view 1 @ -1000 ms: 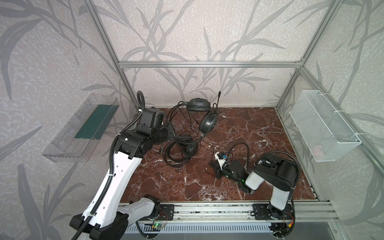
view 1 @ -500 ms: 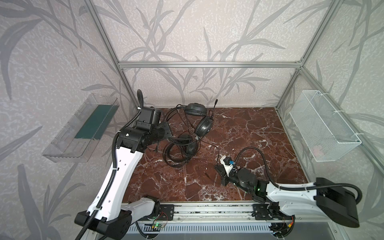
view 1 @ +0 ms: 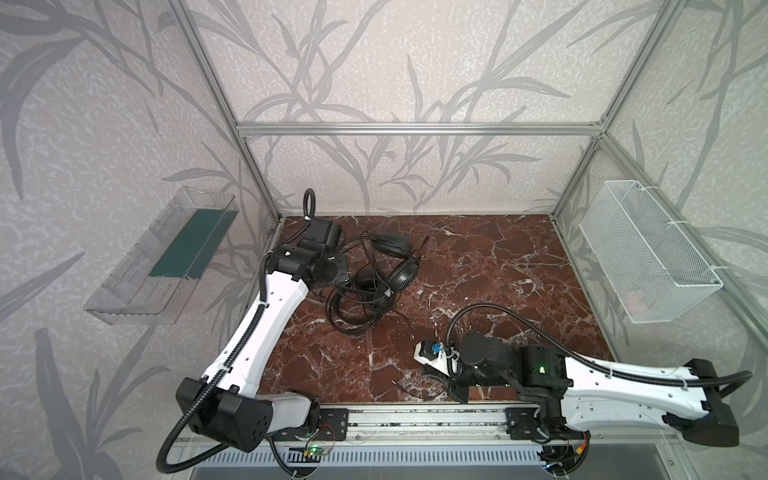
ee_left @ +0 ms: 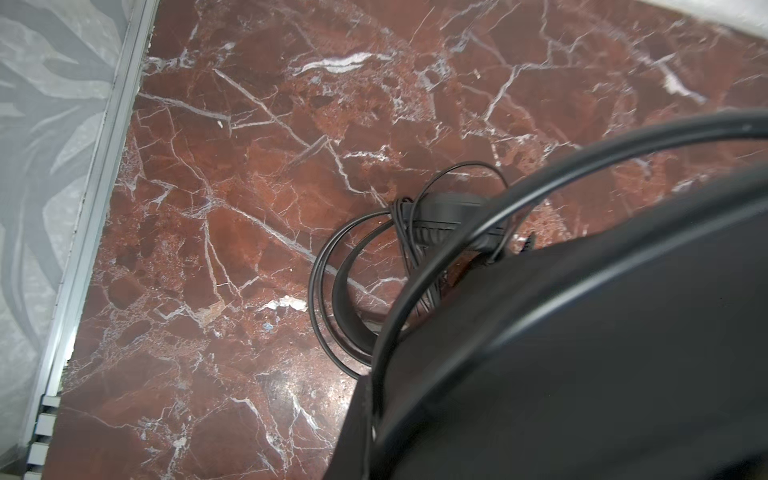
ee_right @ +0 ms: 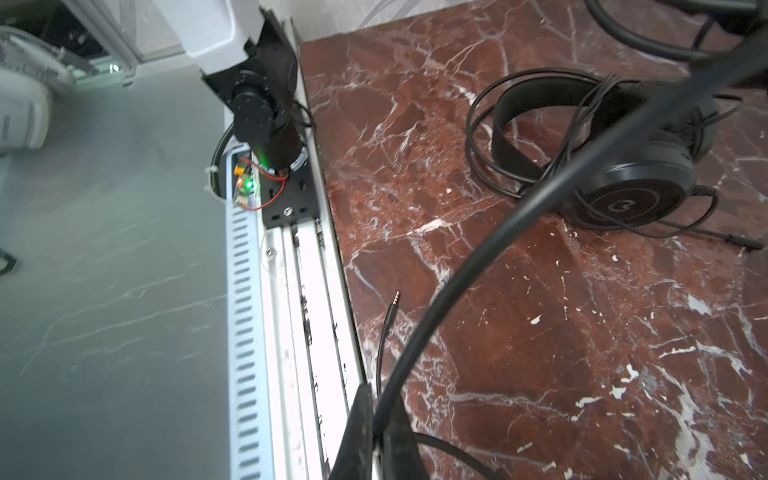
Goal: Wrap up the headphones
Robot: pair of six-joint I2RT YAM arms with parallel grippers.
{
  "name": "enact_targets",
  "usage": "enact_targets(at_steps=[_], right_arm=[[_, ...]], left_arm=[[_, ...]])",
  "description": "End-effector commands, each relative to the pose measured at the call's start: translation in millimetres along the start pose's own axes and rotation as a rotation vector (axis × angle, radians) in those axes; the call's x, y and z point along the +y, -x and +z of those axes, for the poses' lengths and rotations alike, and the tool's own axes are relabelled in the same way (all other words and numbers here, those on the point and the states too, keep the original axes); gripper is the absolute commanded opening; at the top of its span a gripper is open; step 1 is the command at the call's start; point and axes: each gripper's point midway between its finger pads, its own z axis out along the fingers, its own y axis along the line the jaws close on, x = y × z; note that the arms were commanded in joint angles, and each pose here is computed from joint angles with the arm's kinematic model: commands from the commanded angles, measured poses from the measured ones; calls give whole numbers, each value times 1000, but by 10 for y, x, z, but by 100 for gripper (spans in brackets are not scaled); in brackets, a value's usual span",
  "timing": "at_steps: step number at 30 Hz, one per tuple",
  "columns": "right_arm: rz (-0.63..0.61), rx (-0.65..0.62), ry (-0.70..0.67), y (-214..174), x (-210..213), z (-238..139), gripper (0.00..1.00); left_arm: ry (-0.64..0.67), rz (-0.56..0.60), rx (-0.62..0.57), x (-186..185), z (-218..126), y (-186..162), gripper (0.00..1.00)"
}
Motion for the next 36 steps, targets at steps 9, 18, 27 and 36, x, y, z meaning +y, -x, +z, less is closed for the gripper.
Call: enact_targets(at_steps=[9,18,27,36], right_arm=[[-334,269,-163,228,-104,-631,0],[-453,233,-324,536,-370,-1058,0],[-503,210,-354,699,-459,-1208,0],[-512,167,-393,991,-607,-1093,0]], left_arm=[[61,260,-21,-280,118,-168,0],[-13,431,57,-501,133,-645,0],[-63,585,91,-696,81,-992,0],[-139,687,106,-932,-3,-1218,0]])
